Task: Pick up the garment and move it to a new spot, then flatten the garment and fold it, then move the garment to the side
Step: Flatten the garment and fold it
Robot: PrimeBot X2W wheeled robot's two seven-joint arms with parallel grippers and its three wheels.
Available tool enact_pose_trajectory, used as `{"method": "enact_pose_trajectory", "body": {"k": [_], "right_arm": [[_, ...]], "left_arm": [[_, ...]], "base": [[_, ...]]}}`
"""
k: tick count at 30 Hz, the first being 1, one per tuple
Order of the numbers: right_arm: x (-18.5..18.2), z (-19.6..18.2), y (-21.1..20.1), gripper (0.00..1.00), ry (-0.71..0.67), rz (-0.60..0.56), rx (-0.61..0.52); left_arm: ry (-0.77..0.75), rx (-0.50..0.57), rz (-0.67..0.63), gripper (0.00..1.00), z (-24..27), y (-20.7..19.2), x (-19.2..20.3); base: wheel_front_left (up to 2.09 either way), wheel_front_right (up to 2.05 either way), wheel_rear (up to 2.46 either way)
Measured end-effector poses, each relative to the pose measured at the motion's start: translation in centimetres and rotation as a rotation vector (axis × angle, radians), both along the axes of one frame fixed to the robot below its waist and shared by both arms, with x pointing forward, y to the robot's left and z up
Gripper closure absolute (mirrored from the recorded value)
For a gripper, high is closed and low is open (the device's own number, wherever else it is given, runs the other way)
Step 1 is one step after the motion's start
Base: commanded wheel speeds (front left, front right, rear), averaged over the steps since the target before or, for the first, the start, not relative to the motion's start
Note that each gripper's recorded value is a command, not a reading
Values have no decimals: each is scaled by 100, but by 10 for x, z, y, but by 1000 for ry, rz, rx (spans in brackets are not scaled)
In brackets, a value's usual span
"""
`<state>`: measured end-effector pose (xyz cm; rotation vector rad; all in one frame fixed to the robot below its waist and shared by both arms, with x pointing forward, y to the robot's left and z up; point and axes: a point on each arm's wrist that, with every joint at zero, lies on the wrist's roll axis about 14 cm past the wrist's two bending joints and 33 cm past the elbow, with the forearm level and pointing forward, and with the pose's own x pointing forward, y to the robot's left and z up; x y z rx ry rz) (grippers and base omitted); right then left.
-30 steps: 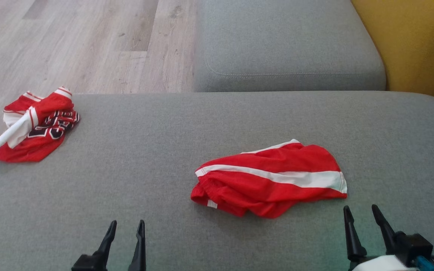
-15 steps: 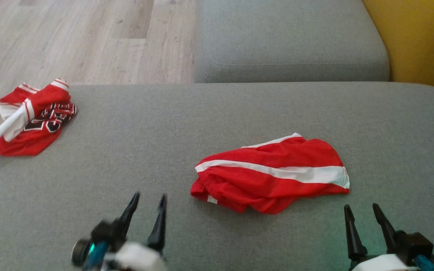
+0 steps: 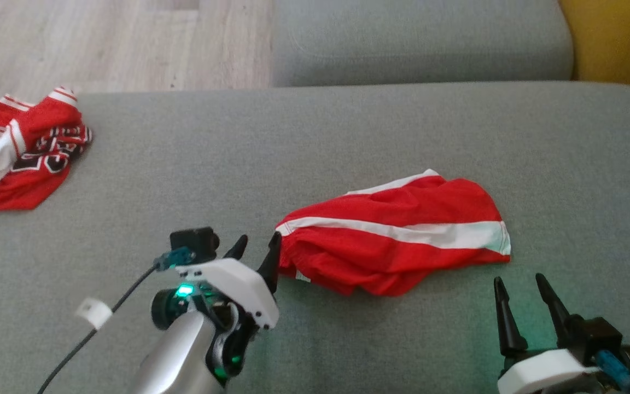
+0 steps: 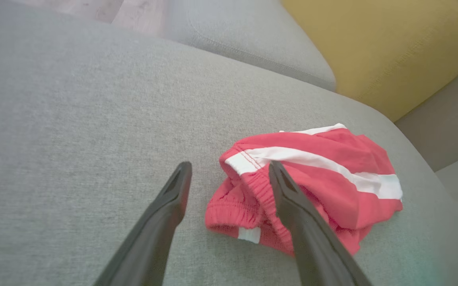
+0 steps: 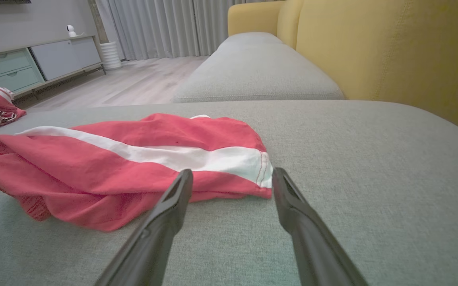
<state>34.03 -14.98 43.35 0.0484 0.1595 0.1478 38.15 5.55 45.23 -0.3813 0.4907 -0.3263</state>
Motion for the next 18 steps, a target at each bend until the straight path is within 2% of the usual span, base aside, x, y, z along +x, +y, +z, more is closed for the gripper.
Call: {"method": "enact_pose_trajectory", "body": {"k": [8,15,18], "right_arm": [[7,-8,-6,0,25,-18,-7],[10,-10,-11,0,33,-37,-8],[9,-13,-14,0,41,-45,-9]], "left_arm": [[127,-80,-59,0,-9,-32,12],[217,-26,-43,0,-31,-34,20],[230,-34,-47,0,-32,-36,23]], "base": [[0,0,0],[0,0,0],[0,0,0]]}}
